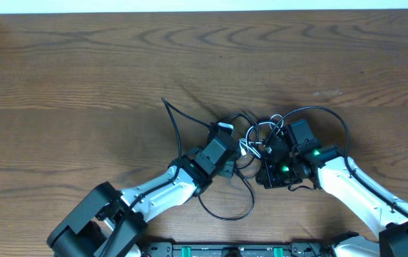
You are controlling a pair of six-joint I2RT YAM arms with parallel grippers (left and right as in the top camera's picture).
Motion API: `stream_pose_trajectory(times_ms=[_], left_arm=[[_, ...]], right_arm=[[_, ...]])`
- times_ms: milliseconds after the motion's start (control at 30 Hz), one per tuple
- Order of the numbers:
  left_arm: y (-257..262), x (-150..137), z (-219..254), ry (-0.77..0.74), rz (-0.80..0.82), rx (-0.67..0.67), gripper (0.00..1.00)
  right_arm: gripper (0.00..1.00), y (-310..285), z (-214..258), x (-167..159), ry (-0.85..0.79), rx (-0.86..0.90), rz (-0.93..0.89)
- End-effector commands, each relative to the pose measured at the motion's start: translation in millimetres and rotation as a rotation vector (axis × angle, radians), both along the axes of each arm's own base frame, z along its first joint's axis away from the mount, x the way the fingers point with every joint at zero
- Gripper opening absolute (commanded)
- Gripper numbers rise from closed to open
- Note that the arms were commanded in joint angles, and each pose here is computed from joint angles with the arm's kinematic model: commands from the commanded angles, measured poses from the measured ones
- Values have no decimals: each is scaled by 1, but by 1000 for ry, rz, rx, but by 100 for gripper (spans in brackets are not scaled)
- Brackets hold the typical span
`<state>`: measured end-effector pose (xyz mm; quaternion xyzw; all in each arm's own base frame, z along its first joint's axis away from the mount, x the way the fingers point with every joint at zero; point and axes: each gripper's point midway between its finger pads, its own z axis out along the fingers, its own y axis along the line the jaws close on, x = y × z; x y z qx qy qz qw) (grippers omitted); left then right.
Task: Untangle cables
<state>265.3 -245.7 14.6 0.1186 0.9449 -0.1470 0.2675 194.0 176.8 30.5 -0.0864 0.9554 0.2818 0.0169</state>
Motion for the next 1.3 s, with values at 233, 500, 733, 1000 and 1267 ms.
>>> stream_pose_trajectory(times_ms=[233,500,733,1000,1267], left_arm=[[0,4,2,-9,17,3,8],[0,4,2,-9,20,0,8],[0,4,2,-9,20,1,8],[0,4,2,-7,20,3,8],[0,4,2,-7,20,3,8]], right_arm=[[67,-11,46,63,-261,-12,-95],[72,7,29,66,-340,-70,23],[1,-1,8,56,-269,-146,30],[1,24,55,-9,-149,122,201],[3,21,136,-30,-421,261,243]])
